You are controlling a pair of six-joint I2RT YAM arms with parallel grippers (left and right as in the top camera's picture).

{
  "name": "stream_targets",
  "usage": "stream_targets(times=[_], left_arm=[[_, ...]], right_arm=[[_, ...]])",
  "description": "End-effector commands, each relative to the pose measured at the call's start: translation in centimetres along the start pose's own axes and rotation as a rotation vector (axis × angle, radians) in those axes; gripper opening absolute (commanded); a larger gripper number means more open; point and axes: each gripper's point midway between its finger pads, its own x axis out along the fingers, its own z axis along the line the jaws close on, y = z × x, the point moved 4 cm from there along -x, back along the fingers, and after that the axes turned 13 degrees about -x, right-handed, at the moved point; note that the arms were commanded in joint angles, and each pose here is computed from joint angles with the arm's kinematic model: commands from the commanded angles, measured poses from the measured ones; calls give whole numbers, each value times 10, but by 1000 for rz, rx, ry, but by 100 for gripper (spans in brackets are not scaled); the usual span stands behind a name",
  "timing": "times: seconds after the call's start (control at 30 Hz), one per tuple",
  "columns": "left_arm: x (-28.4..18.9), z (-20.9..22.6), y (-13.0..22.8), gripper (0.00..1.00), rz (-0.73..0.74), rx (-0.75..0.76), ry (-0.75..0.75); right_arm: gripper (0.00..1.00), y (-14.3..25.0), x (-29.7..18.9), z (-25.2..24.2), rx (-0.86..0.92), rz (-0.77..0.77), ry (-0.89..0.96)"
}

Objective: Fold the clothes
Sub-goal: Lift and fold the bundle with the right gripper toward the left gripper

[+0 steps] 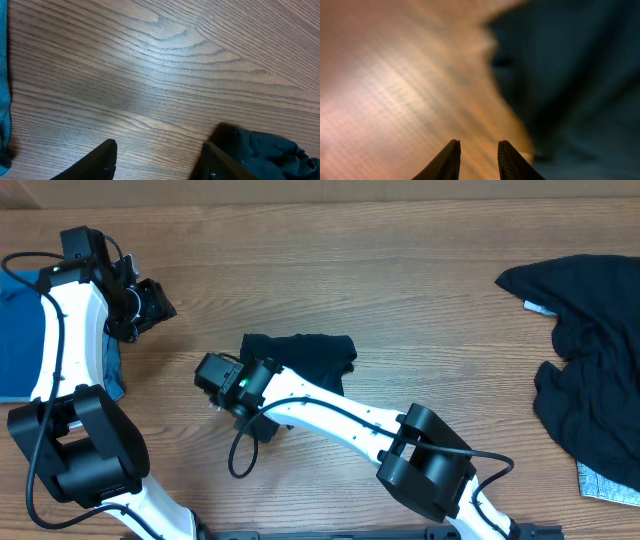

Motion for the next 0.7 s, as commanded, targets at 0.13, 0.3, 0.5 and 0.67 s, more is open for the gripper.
stream_targets(times=[0.13, 0.3, 0.5, 0.67], left_arm=[[-5, -23, 4, 57, 10, 101, 78], [1, -48, 19, 58, 32, 178, 90], [9, -83, 48, 57, 72, 331, 106], [16, -103, 80, 56, 144, 407, 98]], right_arm=[[27, 21, -43, -84, 453, -93, 188], [29, 24, -39, -78, 498, -137, -147], [29, 39, -30, -102, 565, -102, -30], [29, 58, -27, -146, 669, -136, -6]])
